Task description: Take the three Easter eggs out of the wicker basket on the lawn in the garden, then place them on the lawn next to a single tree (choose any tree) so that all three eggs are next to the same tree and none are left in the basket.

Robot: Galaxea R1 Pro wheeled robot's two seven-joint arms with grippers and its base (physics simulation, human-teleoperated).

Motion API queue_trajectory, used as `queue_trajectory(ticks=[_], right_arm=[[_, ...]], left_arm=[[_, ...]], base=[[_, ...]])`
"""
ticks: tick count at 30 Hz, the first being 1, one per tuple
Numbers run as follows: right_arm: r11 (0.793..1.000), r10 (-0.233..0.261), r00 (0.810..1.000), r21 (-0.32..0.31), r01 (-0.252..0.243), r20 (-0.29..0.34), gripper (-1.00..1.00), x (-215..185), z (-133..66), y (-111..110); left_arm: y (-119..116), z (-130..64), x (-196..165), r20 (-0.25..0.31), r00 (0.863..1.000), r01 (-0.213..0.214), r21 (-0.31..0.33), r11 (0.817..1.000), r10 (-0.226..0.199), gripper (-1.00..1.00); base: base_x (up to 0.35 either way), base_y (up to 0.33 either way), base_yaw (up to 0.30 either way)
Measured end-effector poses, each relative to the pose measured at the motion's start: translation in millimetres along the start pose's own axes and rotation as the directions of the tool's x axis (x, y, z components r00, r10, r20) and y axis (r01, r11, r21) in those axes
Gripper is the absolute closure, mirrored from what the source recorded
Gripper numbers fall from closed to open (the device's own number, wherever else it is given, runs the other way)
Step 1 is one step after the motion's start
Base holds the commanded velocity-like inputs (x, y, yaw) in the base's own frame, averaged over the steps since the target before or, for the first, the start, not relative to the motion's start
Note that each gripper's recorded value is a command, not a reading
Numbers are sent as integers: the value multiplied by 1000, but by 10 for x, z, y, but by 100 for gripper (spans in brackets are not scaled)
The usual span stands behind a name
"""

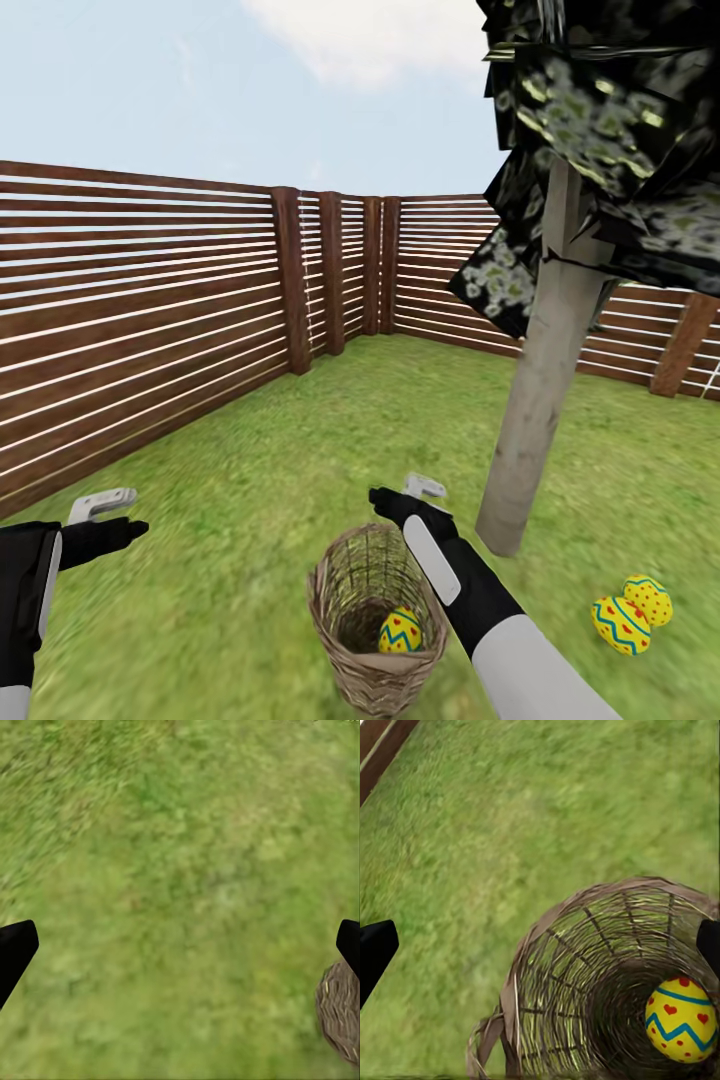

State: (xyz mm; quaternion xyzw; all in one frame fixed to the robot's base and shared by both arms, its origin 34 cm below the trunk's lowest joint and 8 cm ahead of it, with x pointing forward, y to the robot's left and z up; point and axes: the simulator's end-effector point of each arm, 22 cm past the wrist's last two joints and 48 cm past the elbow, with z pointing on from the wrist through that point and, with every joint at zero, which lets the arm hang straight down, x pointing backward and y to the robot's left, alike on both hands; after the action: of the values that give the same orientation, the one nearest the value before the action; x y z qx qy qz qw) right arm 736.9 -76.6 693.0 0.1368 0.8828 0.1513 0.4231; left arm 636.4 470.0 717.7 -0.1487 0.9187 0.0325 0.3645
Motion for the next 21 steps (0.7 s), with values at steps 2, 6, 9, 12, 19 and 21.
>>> queue_trajectory(ticks=[2,6,9,12,19,21], right_arm=[[998,-20,997,61,24,-76,-100,203,27,-173],[992,-29,973,116,57,-227,-100,553,32,-363],[990,-26,963,128,62,-268,-100,631,24,-400],[986,-20,958,151,66,-286,-100,666,14,-457],[983,4,957,175,49,-291,-100,684,5,-500],[983,6,957,176,47,-289,-100,676,4,-500]], left_arm=[[-1,0,0,0,1000,0,0,1000,0,-100],[-1,1,2,0,1000,-1,0,1000,1,-100],[-2,2,2,0,1000,-1,0,1000,1,-100],[-3,2,0,-1,1000,0,0,1000,0,-100],[2,4,5,-2,1000,1,-1,1000,-1,-100],[6,3,2,-2,1000,2,-1,1000,-2,-100]], base=[[152,0,0],[139,0,0],[70,0,0],[16,2,0],[-142,136,0],[-104,101,0]])
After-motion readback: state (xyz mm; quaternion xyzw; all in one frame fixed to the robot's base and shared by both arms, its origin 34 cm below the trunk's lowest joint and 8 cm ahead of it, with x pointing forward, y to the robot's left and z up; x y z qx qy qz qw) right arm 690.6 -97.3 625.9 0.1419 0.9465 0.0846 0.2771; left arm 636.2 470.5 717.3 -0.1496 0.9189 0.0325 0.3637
